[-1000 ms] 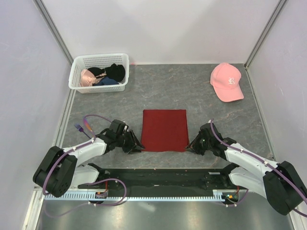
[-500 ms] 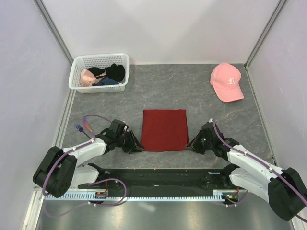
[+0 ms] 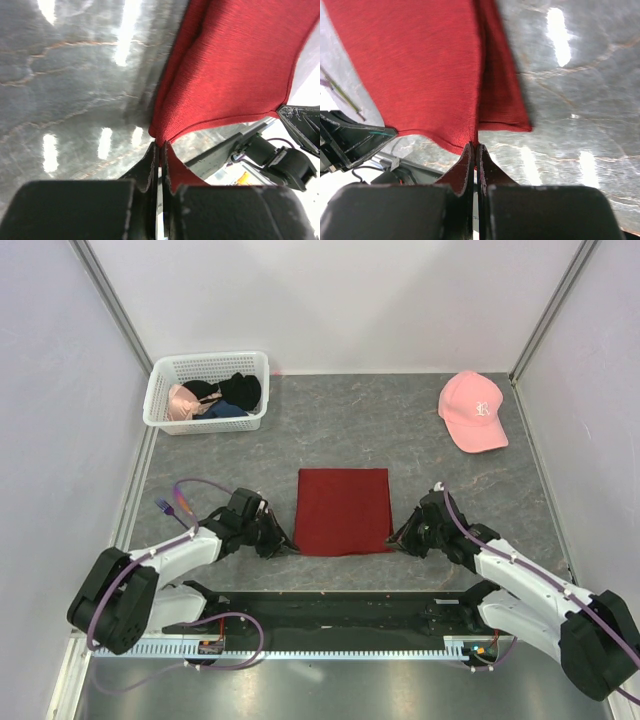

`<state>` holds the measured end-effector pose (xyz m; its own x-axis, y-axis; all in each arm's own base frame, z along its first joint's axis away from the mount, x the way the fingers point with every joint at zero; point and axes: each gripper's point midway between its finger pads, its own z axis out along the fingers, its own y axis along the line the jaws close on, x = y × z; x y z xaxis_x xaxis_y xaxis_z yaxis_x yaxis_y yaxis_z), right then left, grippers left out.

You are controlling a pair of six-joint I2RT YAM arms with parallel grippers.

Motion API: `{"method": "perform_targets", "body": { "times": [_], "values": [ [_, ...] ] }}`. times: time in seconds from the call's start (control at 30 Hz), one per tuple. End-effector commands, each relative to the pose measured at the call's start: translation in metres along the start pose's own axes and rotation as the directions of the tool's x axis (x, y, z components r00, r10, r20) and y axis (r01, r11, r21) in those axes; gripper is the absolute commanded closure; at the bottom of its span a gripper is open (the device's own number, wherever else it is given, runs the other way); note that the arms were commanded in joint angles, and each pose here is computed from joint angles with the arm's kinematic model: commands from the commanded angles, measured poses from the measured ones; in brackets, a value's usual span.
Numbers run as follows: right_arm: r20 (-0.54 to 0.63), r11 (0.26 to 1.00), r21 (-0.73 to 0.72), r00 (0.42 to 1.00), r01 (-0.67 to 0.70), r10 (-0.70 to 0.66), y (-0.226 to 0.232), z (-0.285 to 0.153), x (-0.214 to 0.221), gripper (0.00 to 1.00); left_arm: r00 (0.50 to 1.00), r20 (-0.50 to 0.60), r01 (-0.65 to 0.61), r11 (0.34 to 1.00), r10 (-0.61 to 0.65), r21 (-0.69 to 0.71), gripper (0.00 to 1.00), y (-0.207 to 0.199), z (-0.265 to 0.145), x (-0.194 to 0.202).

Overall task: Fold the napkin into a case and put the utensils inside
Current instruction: Flatten out the square-folded napkin at the center of the board.

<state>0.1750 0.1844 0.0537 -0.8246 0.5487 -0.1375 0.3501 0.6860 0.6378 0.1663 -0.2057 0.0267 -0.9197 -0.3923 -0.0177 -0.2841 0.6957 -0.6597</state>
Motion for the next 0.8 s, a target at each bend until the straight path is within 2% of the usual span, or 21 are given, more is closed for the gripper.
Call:
{"method": "perform_targets", "body": {
  "times": [0.0,0.13,0.17,0.23,0.27,0.33,0.47,0.5,0.53,0.6,0.67,0.77],
  "values": [
    [0.073,0.989,-0.062,0.989,0.131,-0.127,0.045,-0.022,-0.025,1.0,0.994,0.065,-0.1,0.988,0.093,0.12,0.98,-0.051,-0.024,-0.017],
    [0.122,0.977,-0.057,0.973,0.206,-0.198,0.073,-0.034,-0.052,1.0,0.982,0.121,-0.167,0.97,0.147,0.179,0.98,-0.091,-0.047,-0.034],
    [0.162,0.969,-0.074,0.962,0.235,-0.221,0.086,-0.042,-0.068,1.0,0.974,0.16,-0.188,0.961,0.157,0.2,0.98,-0.109,-0.056,-0.046],
    [0.178,0.966,-0.064,0.955,0.25,-0.235,0.095,-0.042,-0.086,1.0,0.971,0.179,-0.197,0.96,0.161,0.2,0.98,-0.121,-0.057,-0.061],
    [0.218,0.962,-0.079,0.946,0.263,-0.241,0.11,-0.049,-0.104,1.0,0.961,0.221,-0.218,0.948,0.167,0.232,0.98,-0.142,-0.068,-0.078],
    [0.224,0.952,-0.045,0.932,0.301,-0.285,0.116,-0.037,-0.124,1.0,0.957,0.235,-0.223,0.953,0.173,0.207,0.98,-0.15,-0.06,-0.102],
    [0.311,0.933,-0.077,0.897,0.352,-0.313,0.158,-0.036,-0.186,1.0,0.913,0.366,-0.27,0.939,0.18,0.213,0.98,-0.189,-0.065,-0.174],
    [0.306,0.931,-0.068,0.896,0.358,-0.323,0.159,-0.021,-0.199,1.0,0.904,0.383,-0.29,0.933,0.192,0.215,0.98,-0.196,-0.065,-0.184],
    [0.344,0.925,-0.09,0.883,0.37,-0.319,0.175,-0.028,-0.222,1.0,0.91,0.372,-0.273,0.941,0.185,0.2,0.98,-0.192,-0.052,-0.198],
    [0.31,0.924,-0.101,0.894,0.368,-0.322,0.178,-0.008,-0.238,1.0,0.883,0.415,-0.328,0.921,0.22,0.21,0.98,-0.214,-0.056,-0.22],
    [0.357,0.914,-0.119,0.876,0.388,-0.325,0.194,-0.013,-0.264,1.0,0.868,0.426,-0.376,0.897,0.254,0.232,0.98,-0.229,-0.048,-0.24],
    [0.358,0.909,-0.157,0.88,0.385,-0.311,0.202,-0.002,-0.288,1.0,0.848,0.438,-0.427,0.875,0.299,0.228,0.98,-0.237,-0.039,-0.266]
  ]
}}
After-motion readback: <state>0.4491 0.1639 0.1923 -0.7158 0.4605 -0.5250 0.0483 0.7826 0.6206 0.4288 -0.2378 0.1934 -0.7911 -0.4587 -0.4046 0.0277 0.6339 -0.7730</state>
